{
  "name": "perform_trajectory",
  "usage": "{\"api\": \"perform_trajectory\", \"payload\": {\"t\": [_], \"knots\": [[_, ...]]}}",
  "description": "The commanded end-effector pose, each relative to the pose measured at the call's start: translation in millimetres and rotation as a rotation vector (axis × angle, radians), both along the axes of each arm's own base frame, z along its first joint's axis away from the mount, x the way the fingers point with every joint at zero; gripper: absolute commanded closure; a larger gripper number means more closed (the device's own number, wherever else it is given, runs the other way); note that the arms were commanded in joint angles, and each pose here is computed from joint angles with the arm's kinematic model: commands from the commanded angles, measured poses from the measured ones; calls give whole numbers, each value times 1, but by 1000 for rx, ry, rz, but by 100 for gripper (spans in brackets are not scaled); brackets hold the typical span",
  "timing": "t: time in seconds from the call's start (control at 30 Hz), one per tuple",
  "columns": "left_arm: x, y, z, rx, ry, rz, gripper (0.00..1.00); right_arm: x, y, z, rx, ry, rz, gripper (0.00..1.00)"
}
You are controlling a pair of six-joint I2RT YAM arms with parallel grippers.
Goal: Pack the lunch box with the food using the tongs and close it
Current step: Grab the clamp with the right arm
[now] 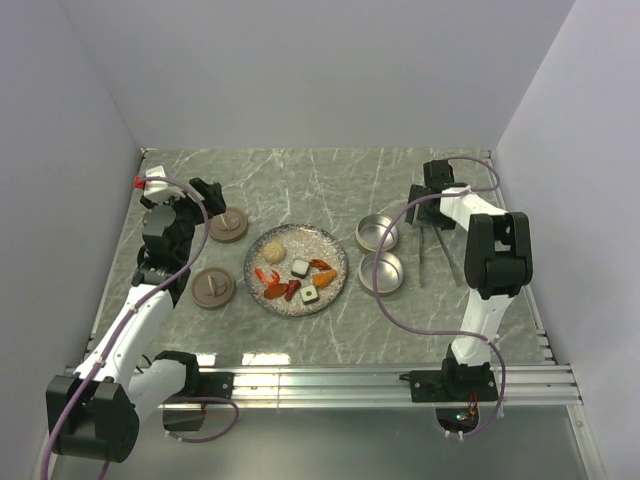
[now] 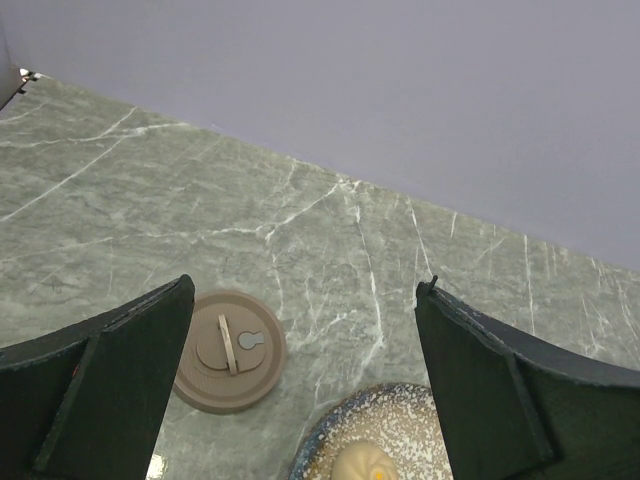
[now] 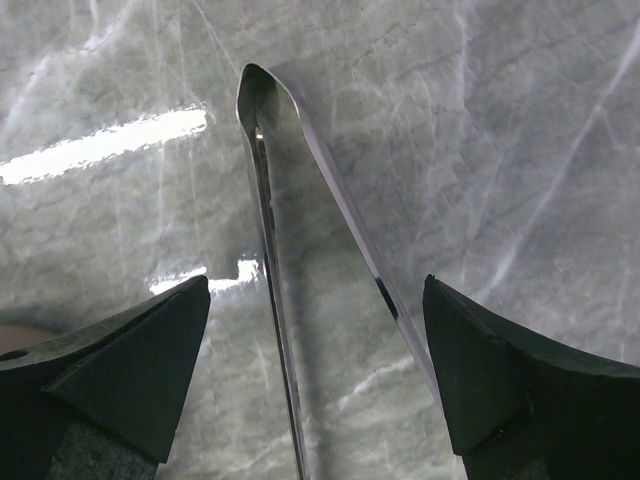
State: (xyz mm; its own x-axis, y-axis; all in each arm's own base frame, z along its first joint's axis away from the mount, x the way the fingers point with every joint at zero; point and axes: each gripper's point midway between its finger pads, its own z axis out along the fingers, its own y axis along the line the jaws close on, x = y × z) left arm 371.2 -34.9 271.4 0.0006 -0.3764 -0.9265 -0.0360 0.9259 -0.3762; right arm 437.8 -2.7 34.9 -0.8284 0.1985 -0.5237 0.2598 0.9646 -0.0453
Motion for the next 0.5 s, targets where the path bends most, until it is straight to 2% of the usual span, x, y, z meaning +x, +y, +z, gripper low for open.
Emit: {"api": "perform_trajectory", "payload": {"t": [0.0, 0.17, 0.2, 0.27, 0.3, 0.4, 0.47], "knots": [[-2, -1, 15, 2, -51, -9, 1, 7, -6, 2, -10, 12, -6, 8], [-1, -2, 14, 1, -49, -17, 1, 6, -2, -8, 20, 46, 5, 15], [-1, -3, 14, -1, -51, -20, 1, 5, -2, -10, 24, 54, 8, 22], [-1, -4, 15, -3, -53, -24, 1, 3, 0, -13, 34, 65, 11, 29], [0, -4, 15, -4, -53, -27, 0, 3, 0, -14, 37, 67, 9, 37], [0, -5, 15, -4, -51, -32, 1, 2, -1, -13, 34, 63, 3, 48], [0, -5, 15, -4, -53, -30, 1, 0, -1, -1, 34, 27, -4, 51]]}}
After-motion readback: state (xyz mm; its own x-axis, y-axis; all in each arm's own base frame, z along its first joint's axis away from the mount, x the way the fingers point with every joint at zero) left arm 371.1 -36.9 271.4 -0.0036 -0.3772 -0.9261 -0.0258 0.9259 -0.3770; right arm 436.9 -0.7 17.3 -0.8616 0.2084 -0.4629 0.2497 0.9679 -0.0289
